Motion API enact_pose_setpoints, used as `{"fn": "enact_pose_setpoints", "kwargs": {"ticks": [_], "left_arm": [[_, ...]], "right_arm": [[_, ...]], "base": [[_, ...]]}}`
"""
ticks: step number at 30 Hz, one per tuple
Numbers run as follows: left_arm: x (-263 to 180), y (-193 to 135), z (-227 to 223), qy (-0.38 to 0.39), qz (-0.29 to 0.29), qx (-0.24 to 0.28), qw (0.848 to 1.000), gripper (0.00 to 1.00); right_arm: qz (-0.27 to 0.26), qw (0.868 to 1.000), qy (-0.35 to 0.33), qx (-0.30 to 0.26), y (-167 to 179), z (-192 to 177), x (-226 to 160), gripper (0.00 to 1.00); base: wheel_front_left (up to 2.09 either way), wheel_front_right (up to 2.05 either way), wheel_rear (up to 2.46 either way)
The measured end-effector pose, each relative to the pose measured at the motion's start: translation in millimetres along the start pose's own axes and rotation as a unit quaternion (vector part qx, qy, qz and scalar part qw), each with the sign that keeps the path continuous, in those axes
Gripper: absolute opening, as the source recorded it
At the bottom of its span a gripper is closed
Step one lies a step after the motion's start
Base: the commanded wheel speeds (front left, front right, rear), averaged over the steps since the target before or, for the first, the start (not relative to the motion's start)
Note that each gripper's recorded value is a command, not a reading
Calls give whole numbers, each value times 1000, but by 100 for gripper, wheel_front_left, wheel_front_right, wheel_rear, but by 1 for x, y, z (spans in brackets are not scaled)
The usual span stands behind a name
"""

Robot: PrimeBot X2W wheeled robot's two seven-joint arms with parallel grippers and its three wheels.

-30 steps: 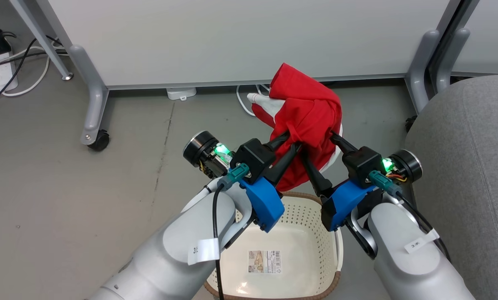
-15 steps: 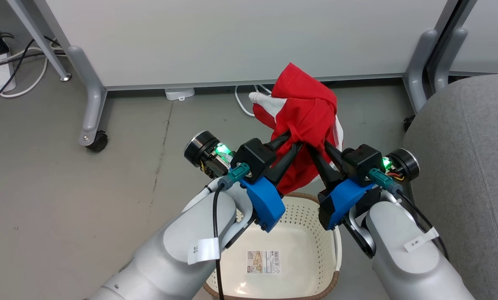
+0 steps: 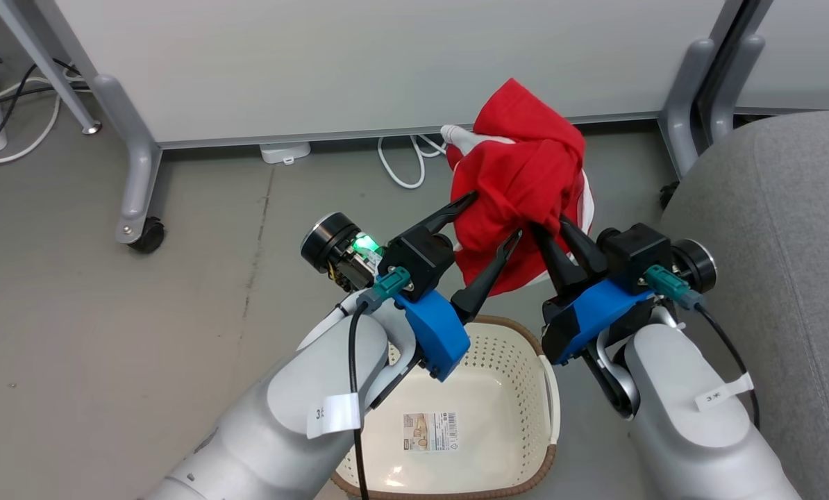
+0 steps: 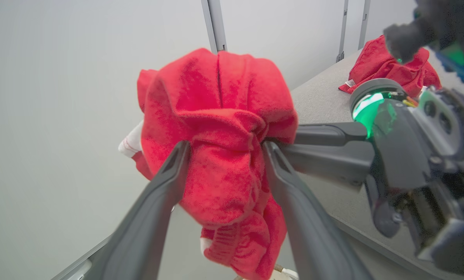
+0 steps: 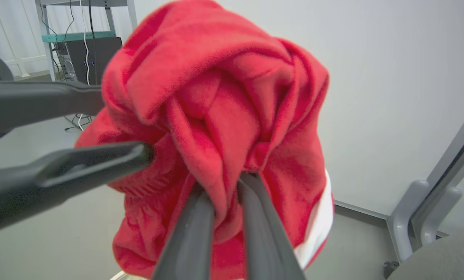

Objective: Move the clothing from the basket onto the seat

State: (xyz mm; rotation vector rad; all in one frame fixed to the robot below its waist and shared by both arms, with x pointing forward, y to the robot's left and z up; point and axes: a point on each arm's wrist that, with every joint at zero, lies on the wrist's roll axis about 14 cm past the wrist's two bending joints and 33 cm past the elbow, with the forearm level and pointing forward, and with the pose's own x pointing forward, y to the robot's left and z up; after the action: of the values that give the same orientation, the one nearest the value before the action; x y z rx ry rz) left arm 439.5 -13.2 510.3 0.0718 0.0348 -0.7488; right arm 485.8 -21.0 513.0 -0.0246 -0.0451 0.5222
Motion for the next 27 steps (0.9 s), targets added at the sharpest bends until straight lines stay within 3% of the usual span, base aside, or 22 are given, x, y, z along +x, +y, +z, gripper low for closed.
{"fn": "enact_pose_setpoints", "kwargs": {"ticks": [13, 27], "left_arm": [[22, -20, -16, 4, -40, -10, 999, 100], [59, -92, -29, -6, -150, -37, 988, 100]], "right_arm": [[-103, 994, -10, 16, -69, 0, -28, 0], [-251, 968, -17, 5, -156, 5, -111, 0]], "base": [[0, 0, 0], [0, 0, 0]]}}
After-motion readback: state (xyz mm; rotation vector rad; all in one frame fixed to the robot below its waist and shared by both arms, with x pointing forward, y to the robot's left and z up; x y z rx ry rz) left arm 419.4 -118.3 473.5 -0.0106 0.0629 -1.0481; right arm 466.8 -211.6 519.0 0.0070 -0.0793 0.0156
